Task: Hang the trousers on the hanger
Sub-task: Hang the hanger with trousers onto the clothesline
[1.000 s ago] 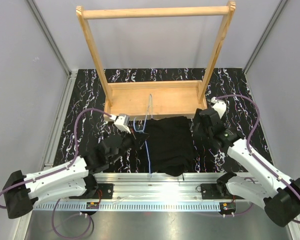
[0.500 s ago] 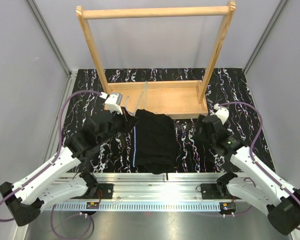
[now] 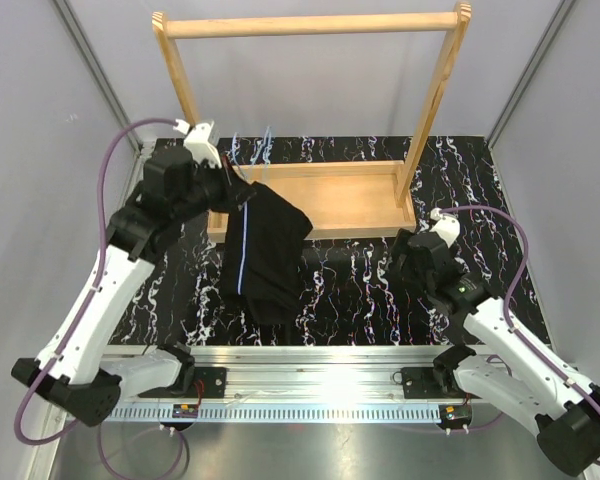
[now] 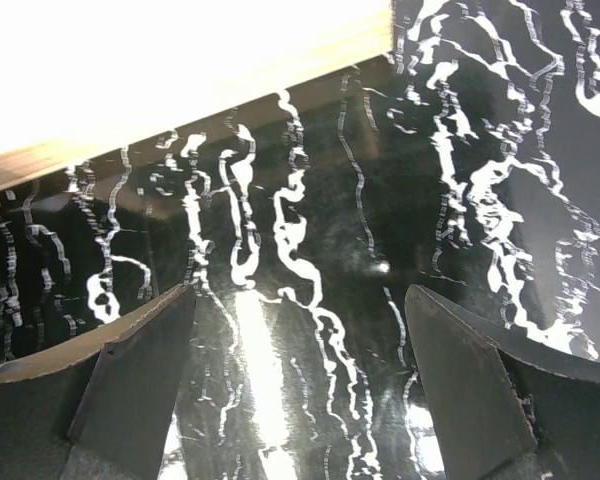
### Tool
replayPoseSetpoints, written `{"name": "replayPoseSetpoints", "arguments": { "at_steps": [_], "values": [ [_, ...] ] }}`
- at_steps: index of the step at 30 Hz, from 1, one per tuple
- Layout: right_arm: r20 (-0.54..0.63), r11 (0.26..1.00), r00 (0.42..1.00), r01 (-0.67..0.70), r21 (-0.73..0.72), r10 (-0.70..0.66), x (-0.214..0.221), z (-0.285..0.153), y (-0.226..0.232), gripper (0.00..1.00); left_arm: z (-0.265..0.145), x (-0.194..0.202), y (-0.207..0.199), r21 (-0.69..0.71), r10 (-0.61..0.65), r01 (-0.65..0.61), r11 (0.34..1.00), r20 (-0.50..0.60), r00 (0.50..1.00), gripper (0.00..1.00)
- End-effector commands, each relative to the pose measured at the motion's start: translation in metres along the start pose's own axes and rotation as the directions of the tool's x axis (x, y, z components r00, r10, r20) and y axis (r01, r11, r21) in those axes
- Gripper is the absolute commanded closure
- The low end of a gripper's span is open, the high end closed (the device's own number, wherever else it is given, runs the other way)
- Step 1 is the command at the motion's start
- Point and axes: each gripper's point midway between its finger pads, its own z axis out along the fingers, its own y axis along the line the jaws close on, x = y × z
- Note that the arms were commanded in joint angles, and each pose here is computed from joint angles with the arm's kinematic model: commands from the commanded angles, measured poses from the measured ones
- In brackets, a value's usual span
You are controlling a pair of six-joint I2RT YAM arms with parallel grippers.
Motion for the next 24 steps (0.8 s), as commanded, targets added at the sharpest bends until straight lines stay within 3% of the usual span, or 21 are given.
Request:
{"name": "replayPoseSetpoints", "arguments": {
  "at_steps": [1, 14, 24],
  "values": [
    [0.039, 0.998, 0.999, -0.019, -0.054, 0.021, -0.011, 0.0, 0.012, 0.07, -0.01, -0.053, -0.025, 0.106, 0.056, -0.065, 0.992, 0.084, 0.995, 1.0],
    [-0.058, 0.988, 0.998, 0.023, -0.153, -0.032, 0.008, 0.039, 0.051, 0.08, -0.034, -0.191, -0.026, 0.032, 0.081, -0.099, 0.995, 0.358, 0.93, 1.0],
    [-0.046, 0.976, 0.997, 0.049, -0.211, -0.06, 0.003, 0.046, 0.067, 0.09, -0.013, -0.254, -0.008, 0.115, -0.03, -0.022, 0.993, 0.432, 0.901, 1.0]
  ]
}}
